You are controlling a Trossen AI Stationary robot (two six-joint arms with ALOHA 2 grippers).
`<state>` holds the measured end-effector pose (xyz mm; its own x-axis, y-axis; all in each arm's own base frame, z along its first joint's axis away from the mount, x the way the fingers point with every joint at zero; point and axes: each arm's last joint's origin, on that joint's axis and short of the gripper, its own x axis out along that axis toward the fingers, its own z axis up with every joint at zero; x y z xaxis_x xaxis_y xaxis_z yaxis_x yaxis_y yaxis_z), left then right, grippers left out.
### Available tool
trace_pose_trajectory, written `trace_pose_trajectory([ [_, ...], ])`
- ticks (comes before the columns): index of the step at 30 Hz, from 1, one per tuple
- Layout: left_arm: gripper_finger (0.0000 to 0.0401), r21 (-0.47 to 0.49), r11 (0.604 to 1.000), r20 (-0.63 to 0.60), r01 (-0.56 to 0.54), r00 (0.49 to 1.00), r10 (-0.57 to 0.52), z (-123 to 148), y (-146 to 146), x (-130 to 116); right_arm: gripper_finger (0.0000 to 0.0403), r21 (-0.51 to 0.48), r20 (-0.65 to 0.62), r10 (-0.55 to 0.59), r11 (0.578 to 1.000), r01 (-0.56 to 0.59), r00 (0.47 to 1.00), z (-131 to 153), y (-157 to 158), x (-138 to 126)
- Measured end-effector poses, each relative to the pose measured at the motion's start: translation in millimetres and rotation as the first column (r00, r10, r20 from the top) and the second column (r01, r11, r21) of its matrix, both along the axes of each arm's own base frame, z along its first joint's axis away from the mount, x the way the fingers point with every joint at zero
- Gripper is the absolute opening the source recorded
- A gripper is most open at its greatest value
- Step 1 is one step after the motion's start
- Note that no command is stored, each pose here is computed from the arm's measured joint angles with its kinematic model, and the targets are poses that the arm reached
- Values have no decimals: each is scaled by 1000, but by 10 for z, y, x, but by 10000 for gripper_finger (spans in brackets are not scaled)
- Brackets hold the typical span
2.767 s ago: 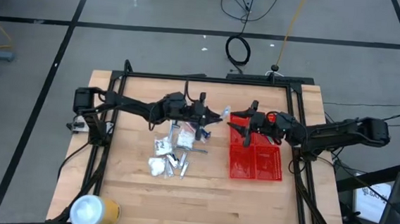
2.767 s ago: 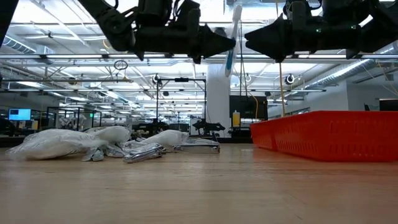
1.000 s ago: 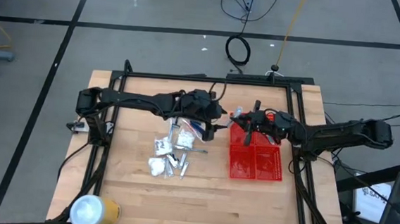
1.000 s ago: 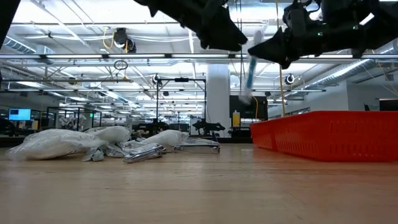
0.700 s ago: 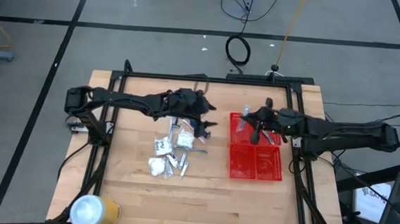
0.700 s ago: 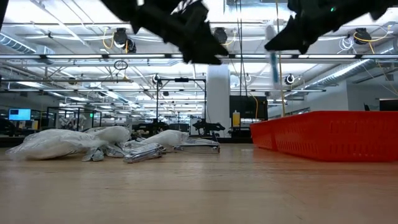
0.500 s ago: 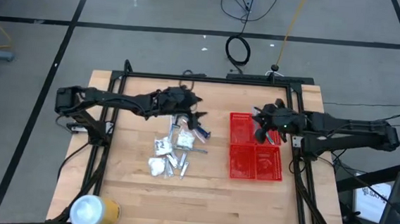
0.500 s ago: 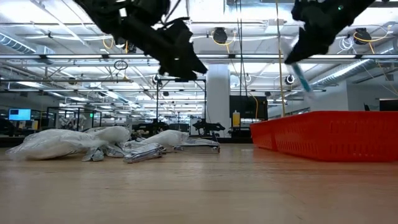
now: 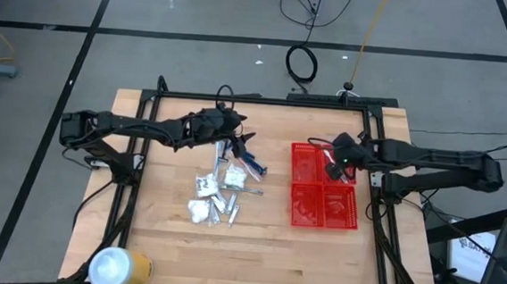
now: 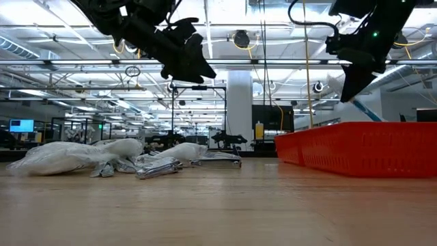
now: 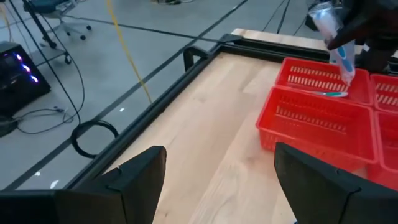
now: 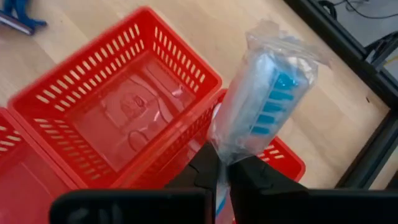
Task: Pick & Place Travel size toiletries
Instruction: Put the blue toothbrush into the top right red bin
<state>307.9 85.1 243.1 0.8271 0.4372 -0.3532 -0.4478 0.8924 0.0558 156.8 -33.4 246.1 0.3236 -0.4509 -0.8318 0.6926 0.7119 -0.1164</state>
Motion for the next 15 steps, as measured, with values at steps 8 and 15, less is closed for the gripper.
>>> trace_pose_trajectory([
  [8, 294, -2, 1000, -19, 2, 1000, -2, -18, -1, -6, 30, 26, -10, 4, 1000, -4, 1000, -26, 4, 24],
  [15, 294, -4, 1000, -24, 2, 1000, -2, -22, -1, -8, 70, 48, -29, -40, 998, 41, 999, -40, 9, -14],
])
